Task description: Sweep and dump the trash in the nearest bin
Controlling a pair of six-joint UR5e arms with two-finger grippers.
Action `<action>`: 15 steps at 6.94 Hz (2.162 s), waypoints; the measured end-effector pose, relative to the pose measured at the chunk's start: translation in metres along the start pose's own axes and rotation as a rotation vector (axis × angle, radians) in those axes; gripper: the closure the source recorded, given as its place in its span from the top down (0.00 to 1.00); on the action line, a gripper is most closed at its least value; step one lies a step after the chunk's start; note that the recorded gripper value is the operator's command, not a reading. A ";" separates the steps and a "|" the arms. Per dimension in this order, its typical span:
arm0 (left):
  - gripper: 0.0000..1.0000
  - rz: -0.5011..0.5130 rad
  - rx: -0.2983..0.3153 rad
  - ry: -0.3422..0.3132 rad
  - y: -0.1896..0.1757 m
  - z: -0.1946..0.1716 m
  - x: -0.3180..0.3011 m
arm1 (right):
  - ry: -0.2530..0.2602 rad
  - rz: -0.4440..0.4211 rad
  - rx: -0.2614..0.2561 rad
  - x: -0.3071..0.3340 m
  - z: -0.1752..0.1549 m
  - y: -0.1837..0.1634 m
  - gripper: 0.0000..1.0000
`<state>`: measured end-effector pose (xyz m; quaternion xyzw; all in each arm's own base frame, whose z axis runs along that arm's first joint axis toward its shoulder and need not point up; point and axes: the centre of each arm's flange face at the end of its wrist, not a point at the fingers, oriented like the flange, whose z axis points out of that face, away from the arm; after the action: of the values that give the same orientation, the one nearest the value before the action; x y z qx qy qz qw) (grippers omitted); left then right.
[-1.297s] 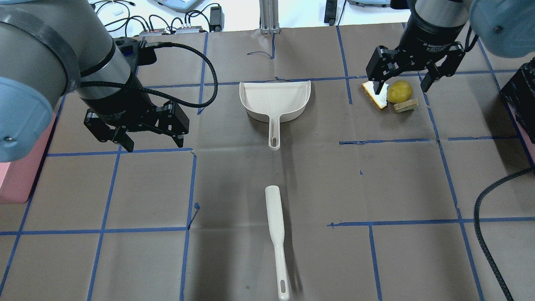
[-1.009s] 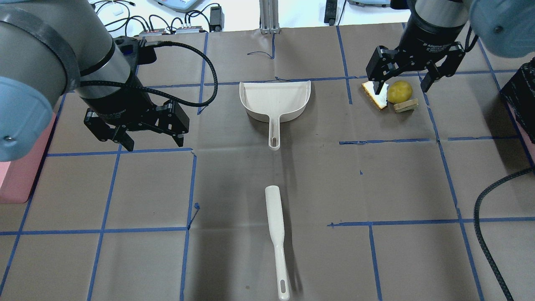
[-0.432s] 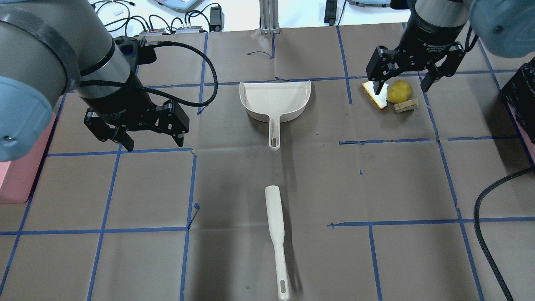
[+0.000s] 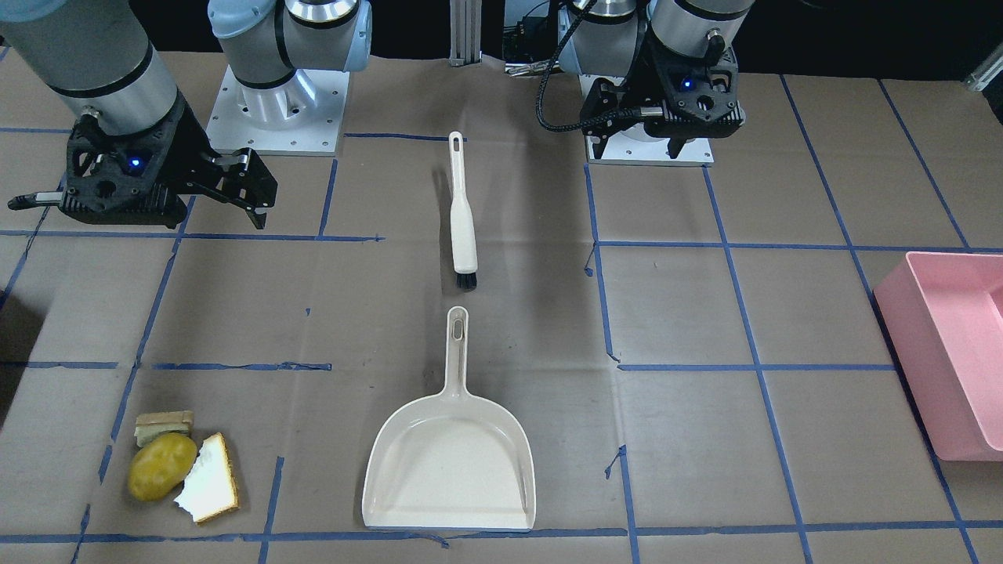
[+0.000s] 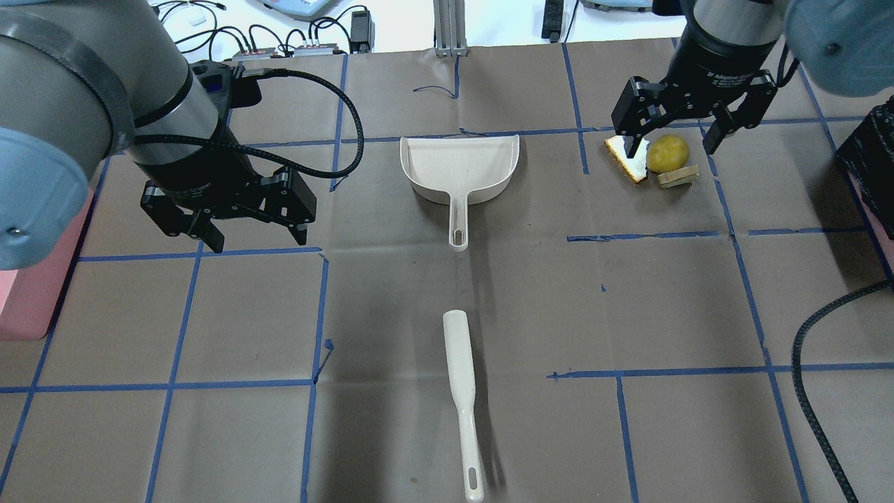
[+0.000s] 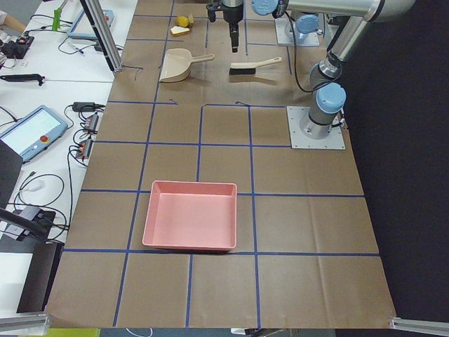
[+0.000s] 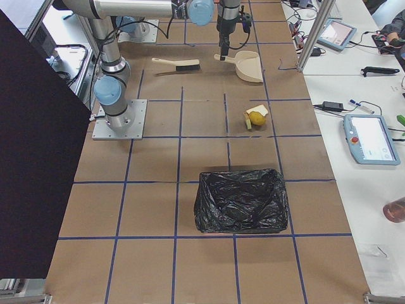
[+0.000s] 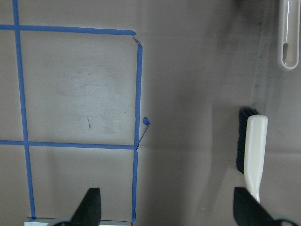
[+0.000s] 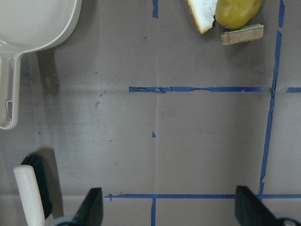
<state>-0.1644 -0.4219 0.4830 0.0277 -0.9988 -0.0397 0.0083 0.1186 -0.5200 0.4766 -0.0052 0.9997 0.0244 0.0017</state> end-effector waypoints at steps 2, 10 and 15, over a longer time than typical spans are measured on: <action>1.00 0.000 0.001 0.001 0.001 -0.001 0.000 | 0.000 0.000 -0.001 0.000 0.000 0.000 1.00; 1.00 0.000 0.014 0.011 0.008 -0.007 0.001 | 0.000 -0.001 -0.001 0.000 0.000 0.000 1.00; 1.00 -0.010 -0.054 0.068 0.006 0.021 0.014 | 0.001 -0.001 -0.001 0.000 0.000 0.000 1.00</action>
<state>-0.1789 -0.4147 0.4631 0.0340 -0.9963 -0.0659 0.0429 0.1185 -0.5200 0.4765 -0.0060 0.9997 0.0248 0.0009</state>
